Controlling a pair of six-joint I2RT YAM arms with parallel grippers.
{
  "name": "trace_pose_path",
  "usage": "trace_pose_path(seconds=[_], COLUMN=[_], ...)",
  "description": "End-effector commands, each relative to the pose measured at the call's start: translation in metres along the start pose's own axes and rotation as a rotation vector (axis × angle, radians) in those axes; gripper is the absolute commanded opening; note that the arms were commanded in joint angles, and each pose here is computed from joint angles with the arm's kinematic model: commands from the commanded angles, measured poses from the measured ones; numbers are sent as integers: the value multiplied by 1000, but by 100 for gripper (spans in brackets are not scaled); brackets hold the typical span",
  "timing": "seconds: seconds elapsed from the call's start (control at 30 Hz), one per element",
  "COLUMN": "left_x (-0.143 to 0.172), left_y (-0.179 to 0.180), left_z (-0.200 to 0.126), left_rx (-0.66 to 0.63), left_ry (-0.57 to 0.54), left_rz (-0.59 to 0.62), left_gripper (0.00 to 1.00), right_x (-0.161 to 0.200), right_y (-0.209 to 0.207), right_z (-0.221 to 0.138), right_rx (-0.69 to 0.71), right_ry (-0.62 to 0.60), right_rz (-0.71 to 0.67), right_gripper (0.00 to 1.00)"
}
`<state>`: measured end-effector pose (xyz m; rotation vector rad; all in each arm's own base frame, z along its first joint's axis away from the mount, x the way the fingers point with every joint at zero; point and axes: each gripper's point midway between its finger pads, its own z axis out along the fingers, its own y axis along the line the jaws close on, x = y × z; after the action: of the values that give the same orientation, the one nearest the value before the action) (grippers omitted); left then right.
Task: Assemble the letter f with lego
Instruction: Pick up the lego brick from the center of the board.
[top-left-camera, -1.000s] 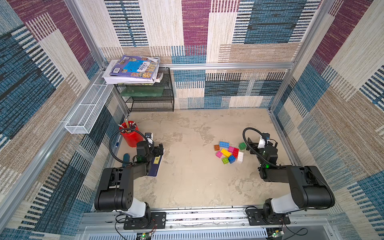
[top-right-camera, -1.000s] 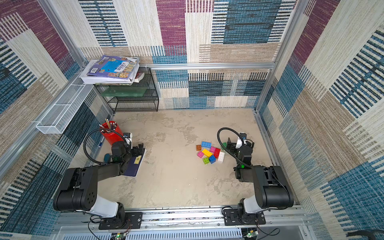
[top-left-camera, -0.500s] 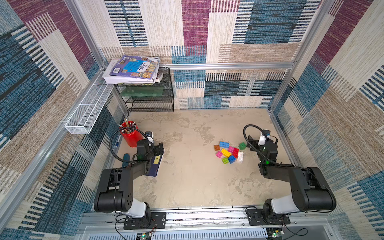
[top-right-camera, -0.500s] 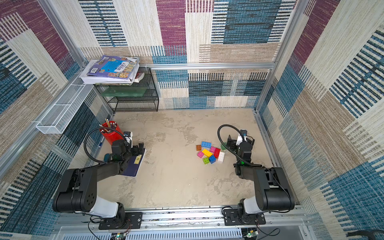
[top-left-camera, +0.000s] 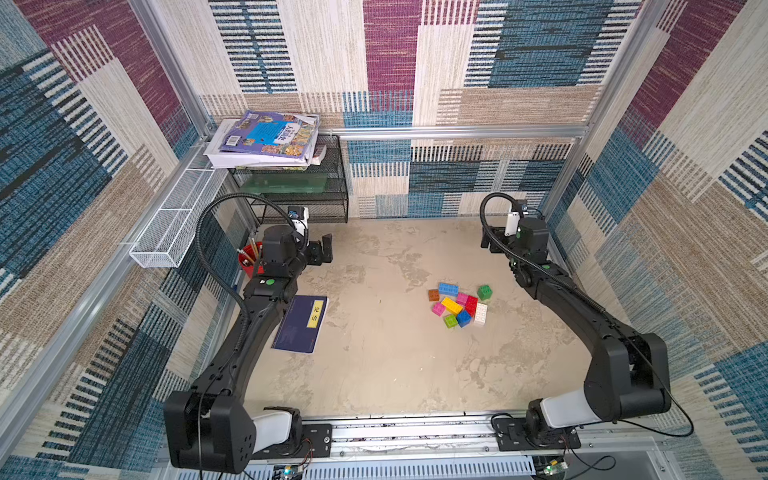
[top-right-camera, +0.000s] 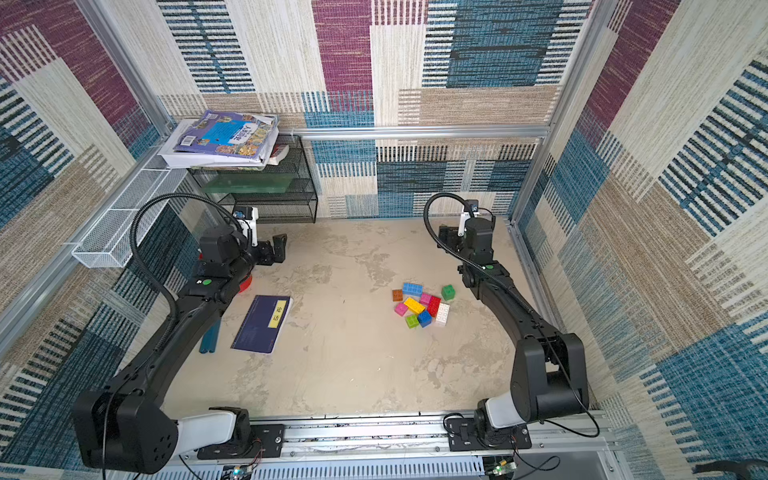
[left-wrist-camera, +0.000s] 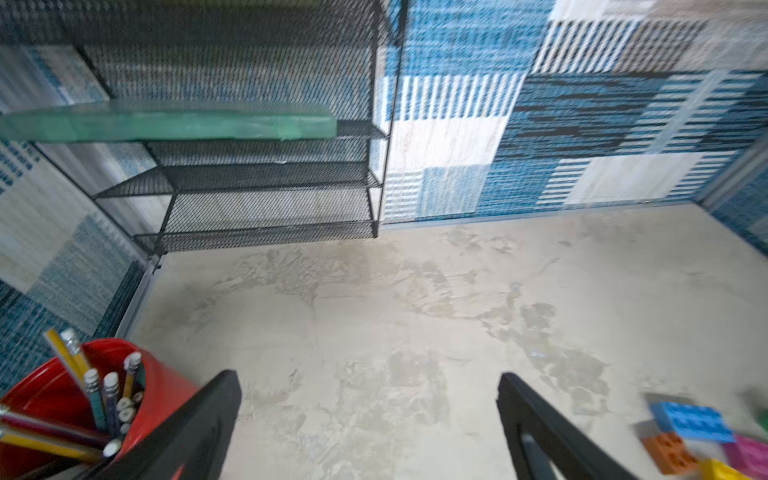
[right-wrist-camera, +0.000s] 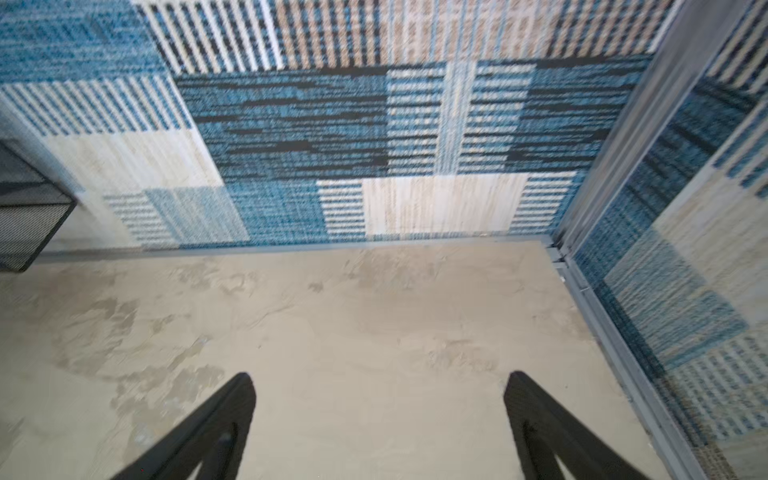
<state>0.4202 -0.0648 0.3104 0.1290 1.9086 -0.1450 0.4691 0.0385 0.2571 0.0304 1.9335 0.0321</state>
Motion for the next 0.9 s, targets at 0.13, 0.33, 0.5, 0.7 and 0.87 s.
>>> trace_pose_path(seconds=[0.13,0.33,0.5,0.7,0.87], left_x=[32,70,110,149,173], left_y=[-67,-115,-150,-182,-190], left_z=[-33,-50,-59,-78,-91], left_rx=[179,292,357,468,501], left_ry=[184,245,321,379,383], left_rz=[-21,-45,11,45,42], left_gripper=[99,99,99,99,99], right_x=[32,80,118,149,175], right_y=[37,53,62,75,71], right_z=[-30,-47,-59,-70,-69], right_rx=[-110,-132,-140,-141,-100], right_ry=[200,317,372,401,458], right_rz=[17,17,30,16,4], right_gripper=[97,91,83,76,68])
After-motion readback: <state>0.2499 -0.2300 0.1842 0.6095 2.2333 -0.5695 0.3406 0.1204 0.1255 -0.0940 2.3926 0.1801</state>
